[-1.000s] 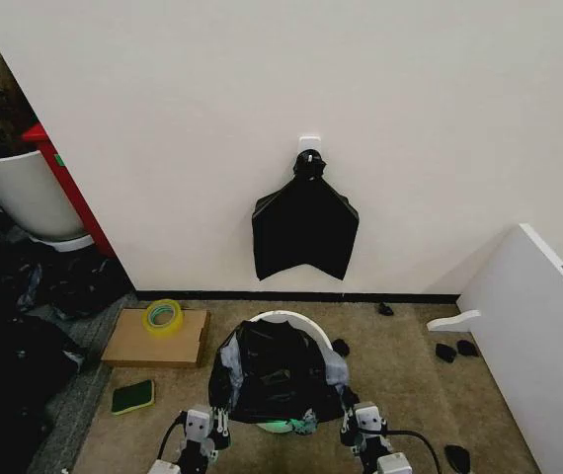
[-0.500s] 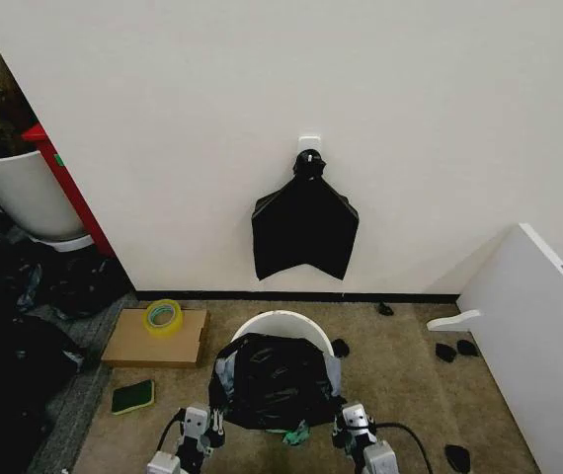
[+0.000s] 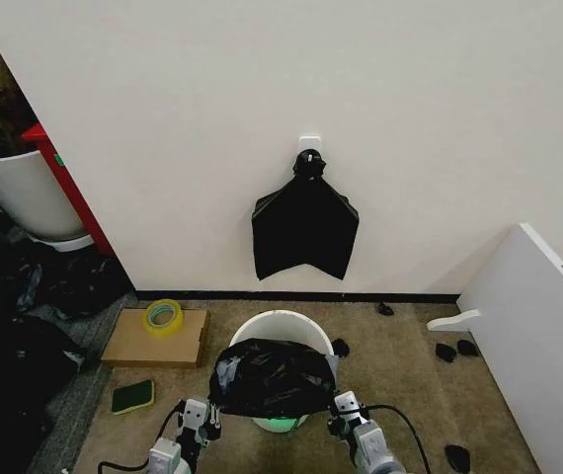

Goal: Place the garbage bag over the trash bin.

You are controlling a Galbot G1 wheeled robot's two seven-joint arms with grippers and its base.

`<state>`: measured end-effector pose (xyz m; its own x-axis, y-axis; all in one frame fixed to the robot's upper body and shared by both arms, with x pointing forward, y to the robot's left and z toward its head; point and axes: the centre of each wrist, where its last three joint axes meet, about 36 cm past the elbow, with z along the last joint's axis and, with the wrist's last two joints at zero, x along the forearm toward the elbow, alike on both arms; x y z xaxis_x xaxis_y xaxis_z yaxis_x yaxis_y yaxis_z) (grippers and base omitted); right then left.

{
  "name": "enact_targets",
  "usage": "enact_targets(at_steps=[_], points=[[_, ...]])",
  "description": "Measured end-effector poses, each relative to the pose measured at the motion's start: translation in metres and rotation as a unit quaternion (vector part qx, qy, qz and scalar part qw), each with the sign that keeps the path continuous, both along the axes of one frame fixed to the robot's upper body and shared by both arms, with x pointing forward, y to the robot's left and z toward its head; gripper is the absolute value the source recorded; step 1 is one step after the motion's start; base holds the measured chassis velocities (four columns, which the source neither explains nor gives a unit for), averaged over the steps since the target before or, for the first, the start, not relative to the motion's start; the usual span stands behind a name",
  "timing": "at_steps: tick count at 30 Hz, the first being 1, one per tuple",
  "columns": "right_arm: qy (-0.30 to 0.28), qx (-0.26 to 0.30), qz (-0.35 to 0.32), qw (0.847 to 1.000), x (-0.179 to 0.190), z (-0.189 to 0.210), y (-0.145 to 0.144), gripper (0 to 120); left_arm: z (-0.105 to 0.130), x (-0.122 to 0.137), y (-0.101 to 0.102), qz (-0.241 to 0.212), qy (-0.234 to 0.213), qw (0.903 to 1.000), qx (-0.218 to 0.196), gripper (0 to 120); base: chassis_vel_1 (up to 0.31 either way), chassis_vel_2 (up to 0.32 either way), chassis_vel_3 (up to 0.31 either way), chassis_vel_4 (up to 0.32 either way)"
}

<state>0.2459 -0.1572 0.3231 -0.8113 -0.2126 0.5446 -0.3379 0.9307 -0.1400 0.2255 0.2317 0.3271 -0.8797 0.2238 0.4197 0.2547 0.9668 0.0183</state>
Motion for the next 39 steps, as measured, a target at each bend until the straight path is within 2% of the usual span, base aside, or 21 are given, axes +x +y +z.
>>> enact_targets(at_steps=[5,6,7,8,11,12,15,16,19,20,23,24,26,27,28,29,31,35,39], points=[[-0.004,0.001,0.002,1.000,-0.003,0.001,-0.002,0,0.004,0.001,0.002,0.009,0.006,0.9999,-0.003,0,0.000,0.000,0.000,0.000],[-0.005,0.003,0.004,1.000,-0.006,0.002,-0.003,0,0.005,0.000,0.001,0.009,0.007,0.9999,-0.004,1,0.000,0.000,0.000,0.000],[-0.006,0.005,0.006,1.000,-0.011,0.004,-0.004,5,0.008,-0.002,0.001,0.008,0.007,0.9999,-0.003,8,0.000,0.000,0.000,0.000],[-0.006,0.005,0.006,1.000,-0.011,0.004,-0.004,5,0.008,-0.002,0.001,0.008,0.007,0.9999,-0.003,8,0.000,0.000,0.000,0.000],[-0.030,0.001,0.021,0.999,-0.028,0.005,-0.009,20,0.018,-0.007,0.000,0.002,0.003,1.0000,0.002,22,0.000,0.000,0.000,0.000],[-0.030,0.001,0.021,0.999,-0.028,0.005,-0.009,20,0.018,-0.007,0.000,0.002,0.003,1.0000,0.002,22,0.000,0.000,0.000,0.000],[-0.064,-0.011,0.043,0.997,-0.049,0.005,-0.014,33,0.029,-0.017,-0.002,-0.011,0.000,0.9999,0.001,34,0.000,0.000,0.000,0.000],[-0.064,-0.011,0.043,0.997,-0.049,0.005,-0.014,33,0.029,-0.017,-0.002,-0.011,0.000,0.9999,0.001,34,0.000,0.000,0.000,0.000],[-0.089,-0.012,0.056,0.994,-0.064,0.008,-0.020,48,0.037,-0.026,-0.002,-0.021,-0.003,0.9998,-0.001,51,0.000,0.000,0.000,0.000],[-0.089,-0.012,0.056,0.994,-0.064,0.008,-0.020,48,0.037,-0.026,-0.002,-0.021,-0.003,0.9998,-0.001,51,0.000,0.000,0.000,0.000],[-0.120,0.001,0.065,0.991,-0.069,0.009,-0.030,63,0.043,-0.037,-0.002,-0.024,-0.006,0.9996,-0.012,66,0.000,0.000,0.000,0.000],[-0.120,0.001,0.065,0.991,-0.069,0.009,-0.030,63,0.043,-0.037,-0.002,-0.024,-0.006,0.9996,-0.012,66,0.000,0.000,0.000,0.000],[-0.134,0.011,0.069,0.988,-0.071,0.009,-0.036,71,0.048,-0.044,-0.002,-0.026,-0.011,0.9994,-0.022,74,0.000,0.000,0.000,0.000],[-0.139,0.018,0.071,0.988,-0.073,0.010,-0.040,78,0.050,-0.047,-0.002,-0.024,-0.015,0.9991,-0.033,79,0.000,0.000,0.000,0.000],[-0.142,0.025,0.072,0.987,-0.075,0.011,-0.043,81,0.052,-0.048,0.000,-0.019,-0.017,0.9988,-0.041,84,0.000,0.000,0.000,0.000],[-0.142,0.025,0.072,0.987,-0.075,0.011,-0.043,81,0.052,-0.048,0.000,-0.019,-0.017,0.9988,-0.041,84,0.000,0.000,0.000,0.000],[-0.148,0.038,0.076,0.985,-0.078,0.011,-0.049,91,0.058,-0.044,0.008,0.001,-0.029,0.9982,-0.053,94,0.000,0.000,0.000,0.000],[-0.155,0.057,0.092,0.982,-0.082,0.011,-0.058,100,0.062,-0.039,0.022,0.025,-0.039,0.9974,-0.055,100,0.000,0.000,0.000,0.000],[-0.169,0.076,0.101,0.978,-0.083,0.009,-0.064,100,0.064,-0.037,0.035,0.047,-0.048,0.9959,-0.060,100,0.000,0.000,0.000,0.000]])
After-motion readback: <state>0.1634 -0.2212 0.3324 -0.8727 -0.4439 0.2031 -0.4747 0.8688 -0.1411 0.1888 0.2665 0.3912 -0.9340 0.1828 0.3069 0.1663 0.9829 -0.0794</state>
